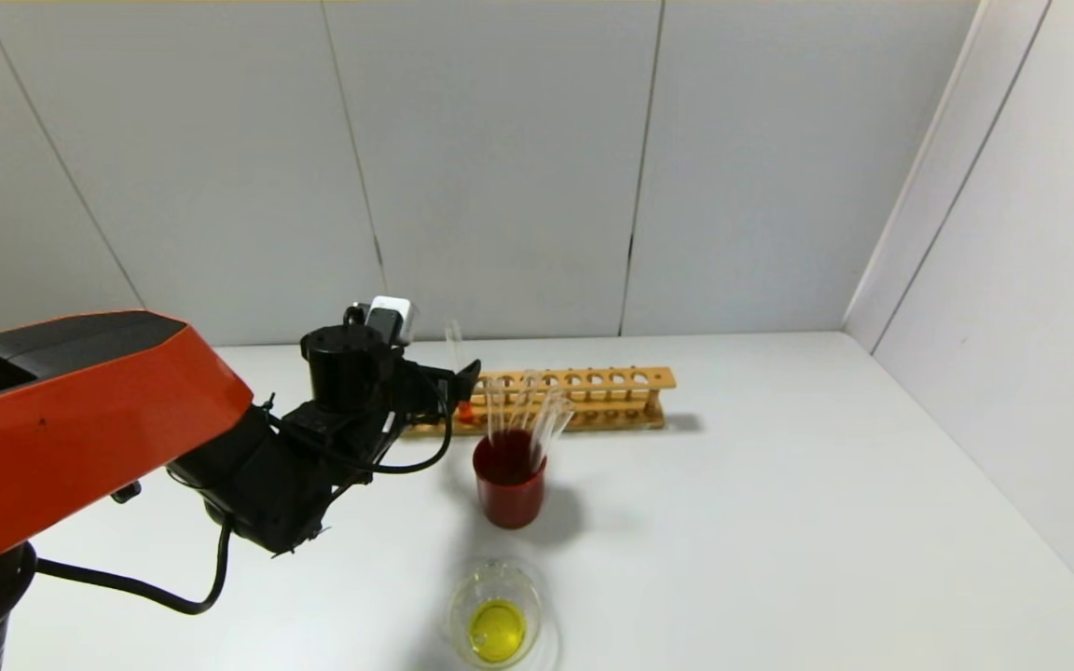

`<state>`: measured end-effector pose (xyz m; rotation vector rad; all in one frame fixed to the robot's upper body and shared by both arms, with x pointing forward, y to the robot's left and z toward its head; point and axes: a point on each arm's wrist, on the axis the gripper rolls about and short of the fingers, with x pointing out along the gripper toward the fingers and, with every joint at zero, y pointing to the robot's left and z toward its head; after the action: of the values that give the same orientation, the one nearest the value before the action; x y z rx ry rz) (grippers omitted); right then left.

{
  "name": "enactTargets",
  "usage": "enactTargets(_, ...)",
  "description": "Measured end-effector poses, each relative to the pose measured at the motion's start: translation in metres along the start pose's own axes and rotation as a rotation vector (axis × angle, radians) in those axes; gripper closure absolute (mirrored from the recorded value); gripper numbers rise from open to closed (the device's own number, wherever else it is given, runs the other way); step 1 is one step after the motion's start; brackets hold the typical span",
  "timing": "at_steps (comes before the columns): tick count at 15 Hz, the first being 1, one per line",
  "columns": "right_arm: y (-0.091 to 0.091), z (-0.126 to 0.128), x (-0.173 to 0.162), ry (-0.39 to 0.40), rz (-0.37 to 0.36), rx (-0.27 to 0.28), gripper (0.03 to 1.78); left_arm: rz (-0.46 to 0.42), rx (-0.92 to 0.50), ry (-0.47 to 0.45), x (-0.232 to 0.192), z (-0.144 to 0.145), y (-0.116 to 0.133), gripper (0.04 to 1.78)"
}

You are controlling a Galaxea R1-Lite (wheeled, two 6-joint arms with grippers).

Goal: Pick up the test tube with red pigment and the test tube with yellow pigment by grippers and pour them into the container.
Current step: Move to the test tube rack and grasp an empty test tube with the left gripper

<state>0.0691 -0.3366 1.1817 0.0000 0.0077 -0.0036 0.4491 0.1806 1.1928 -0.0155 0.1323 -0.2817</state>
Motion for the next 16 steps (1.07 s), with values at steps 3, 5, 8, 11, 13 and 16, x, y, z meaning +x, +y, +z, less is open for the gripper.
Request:
enactTargets(3, 0.0, 0.0, 0.0, 0.0, 0.0, 0.0, 0.11, 0.0, 0.004, 0.004, 0.003, -0.004, -0.001, 0.07)
enactTargets(5, 0.0, 0.0, 0.0, 0.0, 0.001, 0.0, 0.11, 0.004, 0.007, 0.007, 0.006, -0.006, -0.001, 0.07)
enactTargets(8, 0.0, 0.0, 0.0, 0.0, 0.0, 0.0, 0.11, 0.003, 0.025, 0.005, 0.009, -0.007, -0.001, 0.07)
enactTargets(11, 0.0, 0.0, 0.0, 0.0, 0.001, 0.0, 0.11, 0.0, 0.027, 0.004, 0.01, -0.008, -0.001, 0.07)
enactTargets(13, 0.0, 0.0, 0.0, 0.0, 0.0, 0.0, 0.11, -0.003, 0.027, 0.002, 0.011, -0.007, -0.002, 0.07)
enactTargets(16, 0.0, 0.0, 0.0, 0.0, 0.0, 0.0, 0.11, -0.016, 0.028, -0.001, 0.012, -0.007, -0.007, 0.07)
